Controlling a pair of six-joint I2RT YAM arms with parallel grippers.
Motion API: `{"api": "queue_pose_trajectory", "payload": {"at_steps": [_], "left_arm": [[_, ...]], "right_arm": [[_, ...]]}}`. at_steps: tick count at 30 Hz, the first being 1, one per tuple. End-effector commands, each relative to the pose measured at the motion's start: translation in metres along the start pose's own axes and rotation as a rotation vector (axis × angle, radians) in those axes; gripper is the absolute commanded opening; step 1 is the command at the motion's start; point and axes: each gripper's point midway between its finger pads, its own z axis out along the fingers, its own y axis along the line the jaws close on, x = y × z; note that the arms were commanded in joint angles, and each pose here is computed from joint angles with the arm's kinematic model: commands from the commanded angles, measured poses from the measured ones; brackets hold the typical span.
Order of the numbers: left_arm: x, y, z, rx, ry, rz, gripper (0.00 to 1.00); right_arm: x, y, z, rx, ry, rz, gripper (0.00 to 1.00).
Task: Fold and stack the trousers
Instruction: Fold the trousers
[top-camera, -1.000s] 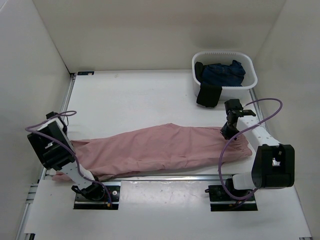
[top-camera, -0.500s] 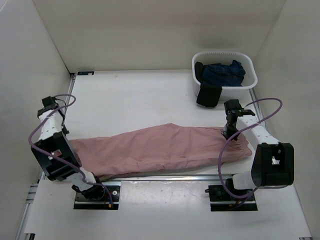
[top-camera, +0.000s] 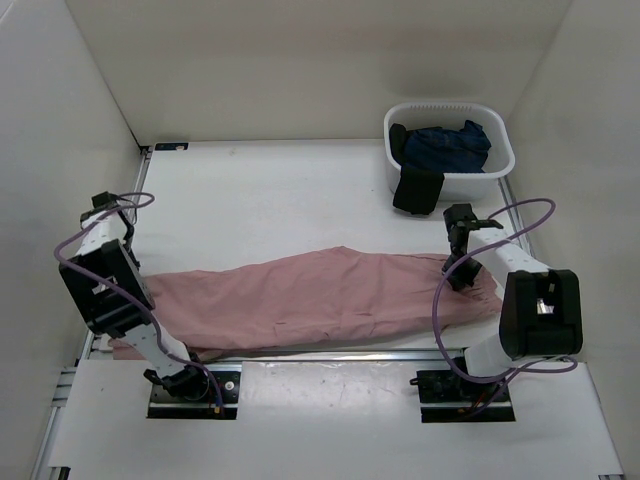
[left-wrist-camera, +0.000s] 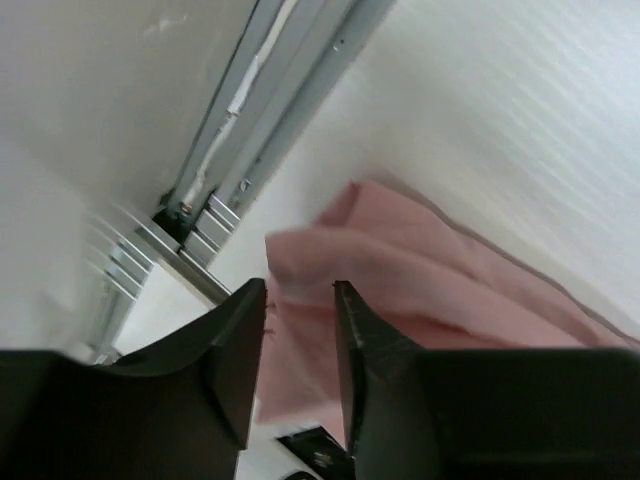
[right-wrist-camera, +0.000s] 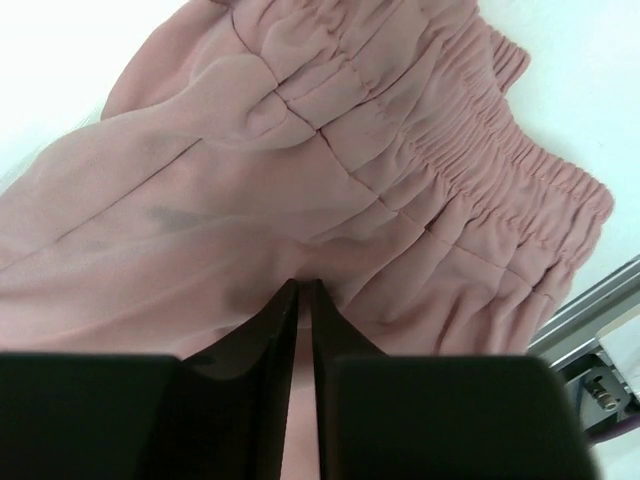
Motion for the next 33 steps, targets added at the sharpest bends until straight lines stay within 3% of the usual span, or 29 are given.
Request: {"api": "queue_pose_trajectory", "payload": {"at_steps": [1,3,7,10,13,16,17,19,20,21,24,27,33], "left_arm": [[-0.029,0.028,-0.001,-0.092,-0.064,-0.086,0.48],[-0.045,0.044,-0.009,-0.130,-0.100,-0.125,0.51],[-0.076,0.053,-0.064,-0.076,-0.237,-0.162,0.51],[-0.062,0.028,-0.102,0.025,-0.291,-0.088,0.52],[-0.019,-0.025,-0.128,0.237,-0.240,0.070,0.50],[0.040,-0.067,-0.109,0.348,-0.103,0.208,0.40],[0.069,-0.076,-0.088,0.341,-0.031,0.248,0.38],[0.087,-0.079,-0.066,0.314,0.018,0.267,0.35],[0.099,-0.070,-0.046,0.224,0.049,0.285,0.35],[0.085,-0.068,-0.035,0.167,-0.012,0.262,0.35],[0.066,-0.037,-0.013,-0.023,-0.044,0.195,0.35],[0.046,-0.027,-0.010,-0.030,-0.049,0.125,0.37],[0.038,-0.030,0.008,-0.059,0.000,0.138,0.42]], "right_arm": [[-0.019,-0.003,-0.019,-0.011,-0.083,0.012,0.16],[-0.030,-0.005,-0.031,-0.022,-0.132,0.031,0.20],[-0.047,-0.015,-0.066,-0.068,-0.231,0.068,0.21],[-0.042,-0.018,-0.077,-0.110,-0.240,0.090,0.21],[-0.028,-0.016,-0.074,-0.143,-0.210,0.095,0.21],[-0.007,-0.011,-0.058,-0.164,-0.139,0.096,0.15],[-0.006,-0.009,-0.055,-0.169,-0.142,0.116,0.13],[-0.002,-0.005,-0.047,-0.167,-0.120,0.121,0.08],[0.000,-0.004,-0.041,-0.159,-0.112,0.117,0.07],[-0.003,-0.007,-0.036,-0.145,-0.105,0.137,0.05],[-0.002,-0.025,-0.005,-0.025,-0.001,0.181,0.00],[-0.014,-0.028,0.006,-0.016,-0.005,0.183,0.00],[-0.038,-0.032,0.005,0.025,-0.081,0.104,0.00]]}}
